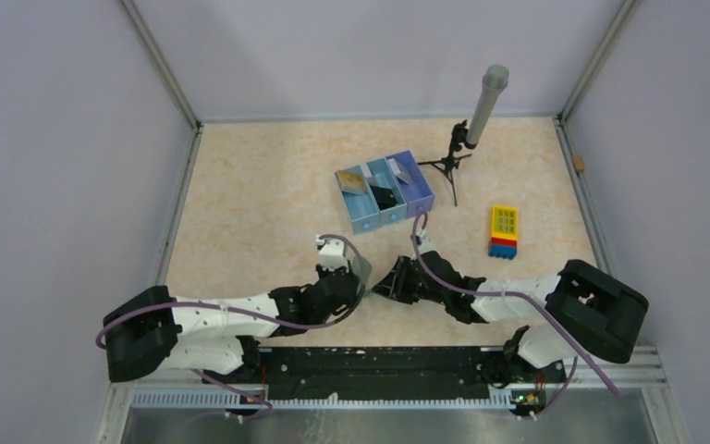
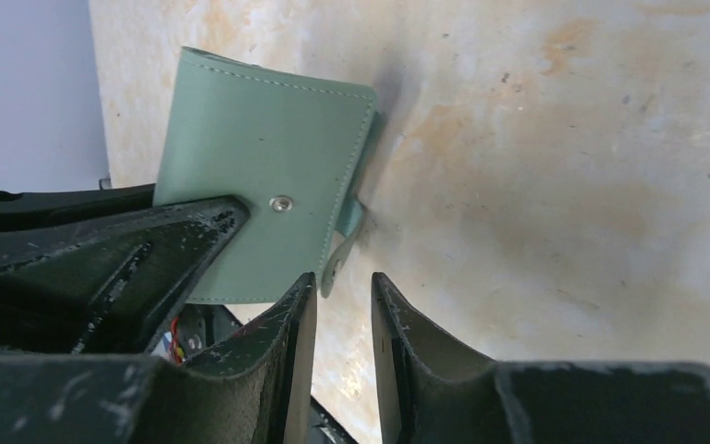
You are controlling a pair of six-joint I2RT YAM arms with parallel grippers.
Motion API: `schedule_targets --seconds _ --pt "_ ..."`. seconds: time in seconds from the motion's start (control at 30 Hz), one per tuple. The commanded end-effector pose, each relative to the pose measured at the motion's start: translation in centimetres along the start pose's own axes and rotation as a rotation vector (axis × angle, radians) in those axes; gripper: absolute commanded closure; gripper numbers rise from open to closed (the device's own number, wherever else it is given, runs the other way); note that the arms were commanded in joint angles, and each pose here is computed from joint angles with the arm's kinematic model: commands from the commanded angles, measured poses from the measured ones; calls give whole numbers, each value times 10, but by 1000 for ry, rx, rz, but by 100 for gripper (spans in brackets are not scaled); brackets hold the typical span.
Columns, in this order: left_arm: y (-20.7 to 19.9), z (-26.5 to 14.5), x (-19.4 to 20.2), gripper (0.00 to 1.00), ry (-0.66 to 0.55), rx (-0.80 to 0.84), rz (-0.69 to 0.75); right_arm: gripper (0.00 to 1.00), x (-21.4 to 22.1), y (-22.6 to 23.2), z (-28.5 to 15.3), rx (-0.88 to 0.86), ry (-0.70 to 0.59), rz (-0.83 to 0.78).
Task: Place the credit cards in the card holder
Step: Close the card holder at the center of the board.
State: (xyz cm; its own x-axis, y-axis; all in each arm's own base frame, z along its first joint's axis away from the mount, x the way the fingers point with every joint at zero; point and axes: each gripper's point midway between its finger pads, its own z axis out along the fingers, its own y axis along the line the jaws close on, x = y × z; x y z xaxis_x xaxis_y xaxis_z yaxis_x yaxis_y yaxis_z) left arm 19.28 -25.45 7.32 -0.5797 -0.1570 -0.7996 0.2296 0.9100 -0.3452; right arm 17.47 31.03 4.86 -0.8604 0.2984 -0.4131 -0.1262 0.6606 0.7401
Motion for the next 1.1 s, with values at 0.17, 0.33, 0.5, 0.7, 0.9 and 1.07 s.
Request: schedule_targets --seconds 0.17,0.33,0.5,0.7,0.9,1.07 --pt "-5 1 3 100 6 -48 112 73 6 18 2 -75 19 18" --pt "-5 0 4 100 6 -58 114 77 11 15 2 -64 36 23" --pt "-5 0 5 100 6 -57 115 79 10 16 5 -66 31 19" --pt "-6 -1 6 100 8 -55 117 85 7 20 8 -69 24 13" --pt "-5 -1 7 100 11 -55 116 100 6 21 11 -72 21 9" --pt "-3 -1 9 100 15 -60 118 100 -1 28 7 -107 -14 14"
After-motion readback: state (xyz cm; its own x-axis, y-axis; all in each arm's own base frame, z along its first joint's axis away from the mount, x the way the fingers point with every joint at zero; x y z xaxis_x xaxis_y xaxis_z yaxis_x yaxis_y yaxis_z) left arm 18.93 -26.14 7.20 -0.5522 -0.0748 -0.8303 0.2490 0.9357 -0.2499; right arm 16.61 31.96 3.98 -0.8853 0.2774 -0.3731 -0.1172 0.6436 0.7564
